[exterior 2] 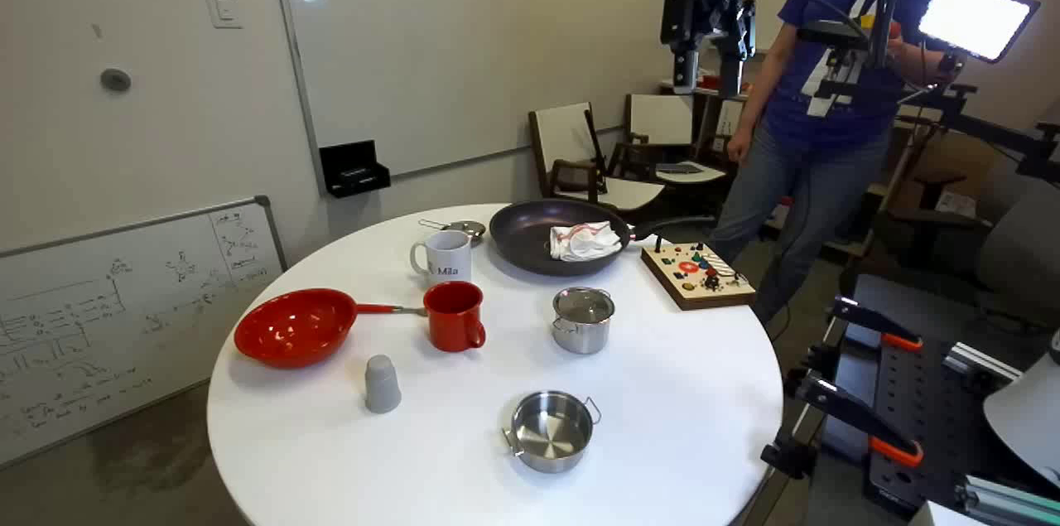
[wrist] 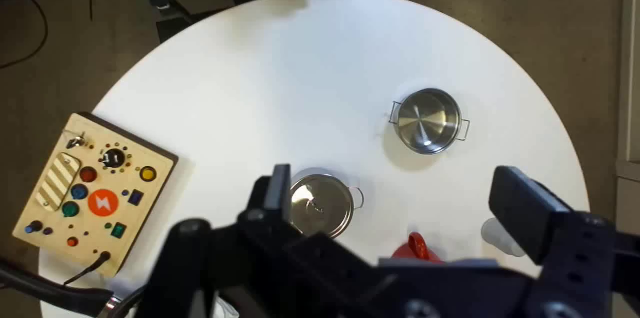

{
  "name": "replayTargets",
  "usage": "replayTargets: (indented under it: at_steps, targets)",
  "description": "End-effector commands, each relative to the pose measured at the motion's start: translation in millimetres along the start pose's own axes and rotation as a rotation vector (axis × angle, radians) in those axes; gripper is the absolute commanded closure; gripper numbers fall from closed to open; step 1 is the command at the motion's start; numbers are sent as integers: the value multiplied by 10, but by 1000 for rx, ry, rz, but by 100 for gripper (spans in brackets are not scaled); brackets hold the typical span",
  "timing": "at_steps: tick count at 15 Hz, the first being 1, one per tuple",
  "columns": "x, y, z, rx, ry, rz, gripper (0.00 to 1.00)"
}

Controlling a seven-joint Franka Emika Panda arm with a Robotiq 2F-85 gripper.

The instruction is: Uncover the pot

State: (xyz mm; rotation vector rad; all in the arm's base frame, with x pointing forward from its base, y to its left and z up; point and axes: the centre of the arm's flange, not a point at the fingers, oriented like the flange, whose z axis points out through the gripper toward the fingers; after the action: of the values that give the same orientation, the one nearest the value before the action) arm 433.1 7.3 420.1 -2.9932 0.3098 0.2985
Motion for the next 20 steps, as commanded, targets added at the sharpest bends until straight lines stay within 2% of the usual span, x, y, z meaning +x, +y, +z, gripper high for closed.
replayTargets:
  at_steps: [1, 8, 12, 16, 18, 20]
  targets:
    - [1, 0, -2, 0, 1, 0, 0]
    - [1, 0, -2, 0, 1, 0, 0]
    - [252, -89, 74, -101, 35, -23, 0]
    - [560, -279, 333, -214, 99, -136, 0]
    - [715, -373, 526, -224, 117, -196, 0]
    - [894, -444, 747, -194, 117, -227, 0]
